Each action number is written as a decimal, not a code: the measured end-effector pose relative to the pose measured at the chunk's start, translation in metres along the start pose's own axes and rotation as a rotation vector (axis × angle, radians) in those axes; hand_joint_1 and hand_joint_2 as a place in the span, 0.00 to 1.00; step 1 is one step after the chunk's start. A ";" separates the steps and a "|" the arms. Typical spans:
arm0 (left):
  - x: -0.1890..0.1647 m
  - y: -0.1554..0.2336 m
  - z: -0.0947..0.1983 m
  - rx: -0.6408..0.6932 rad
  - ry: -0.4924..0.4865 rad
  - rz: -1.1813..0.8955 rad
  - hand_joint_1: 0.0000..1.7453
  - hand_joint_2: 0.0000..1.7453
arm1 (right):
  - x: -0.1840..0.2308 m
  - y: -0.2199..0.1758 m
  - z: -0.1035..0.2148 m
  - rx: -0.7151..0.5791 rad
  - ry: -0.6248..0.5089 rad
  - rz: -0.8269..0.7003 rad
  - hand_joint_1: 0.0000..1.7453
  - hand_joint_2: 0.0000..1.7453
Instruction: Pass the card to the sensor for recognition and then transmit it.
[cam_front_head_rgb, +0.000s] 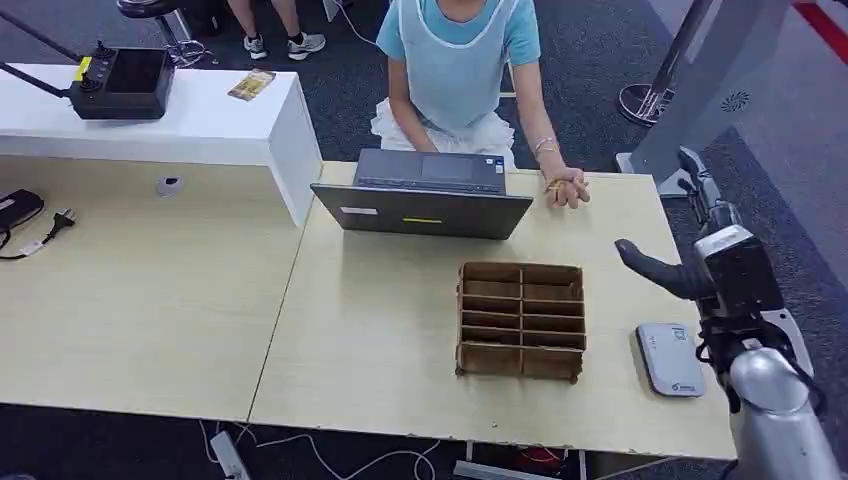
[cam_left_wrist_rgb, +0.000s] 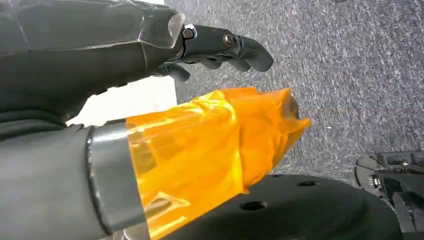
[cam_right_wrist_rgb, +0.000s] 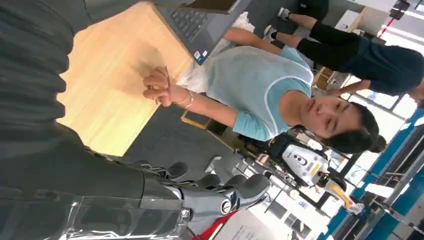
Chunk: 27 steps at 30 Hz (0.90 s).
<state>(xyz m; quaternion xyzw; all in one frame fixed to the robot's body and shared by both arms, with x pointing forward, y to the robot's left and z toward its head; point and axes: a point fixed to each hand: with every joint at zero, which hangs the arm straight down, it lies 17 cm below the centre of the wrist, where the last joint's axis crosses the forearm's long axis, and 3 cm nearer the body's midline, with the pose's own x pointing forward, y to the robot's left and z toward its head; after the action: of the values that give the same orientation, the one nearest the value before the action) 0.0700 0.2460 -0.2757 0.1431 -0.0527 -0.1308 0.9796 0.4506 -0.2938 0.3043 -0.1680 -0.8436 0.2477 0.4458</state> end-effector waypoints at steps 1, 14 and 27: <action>-0.001 0.000 0.000 0.000 0.004 0.004 0.00 0.00 | 0.000 0.002 0.006 0.002 0.001 0.013 0.00 1.00; -0.004 -0.002 0.001 -0.001 0.020 0.034 0.00 0.00 | 0.008 0.030 0.071 0.036 0.038 0.143 0.00 1.00; -0.005 -0.002 0.001 -0.001 0.025 0.045 0.00 0.00 | 0.010 0.032 0.077 0.039 0.044 0.167 0.00 1.00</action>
<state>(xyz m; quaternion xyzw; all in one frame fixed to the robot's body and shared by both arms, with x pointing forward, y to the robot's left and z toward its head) 0.0647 0.2455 -0.2761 0.1429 -0.0439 -0.1069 0.9830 0.3828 -0.2838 0.2556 -0.2342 -0.8117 0.2968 0.4451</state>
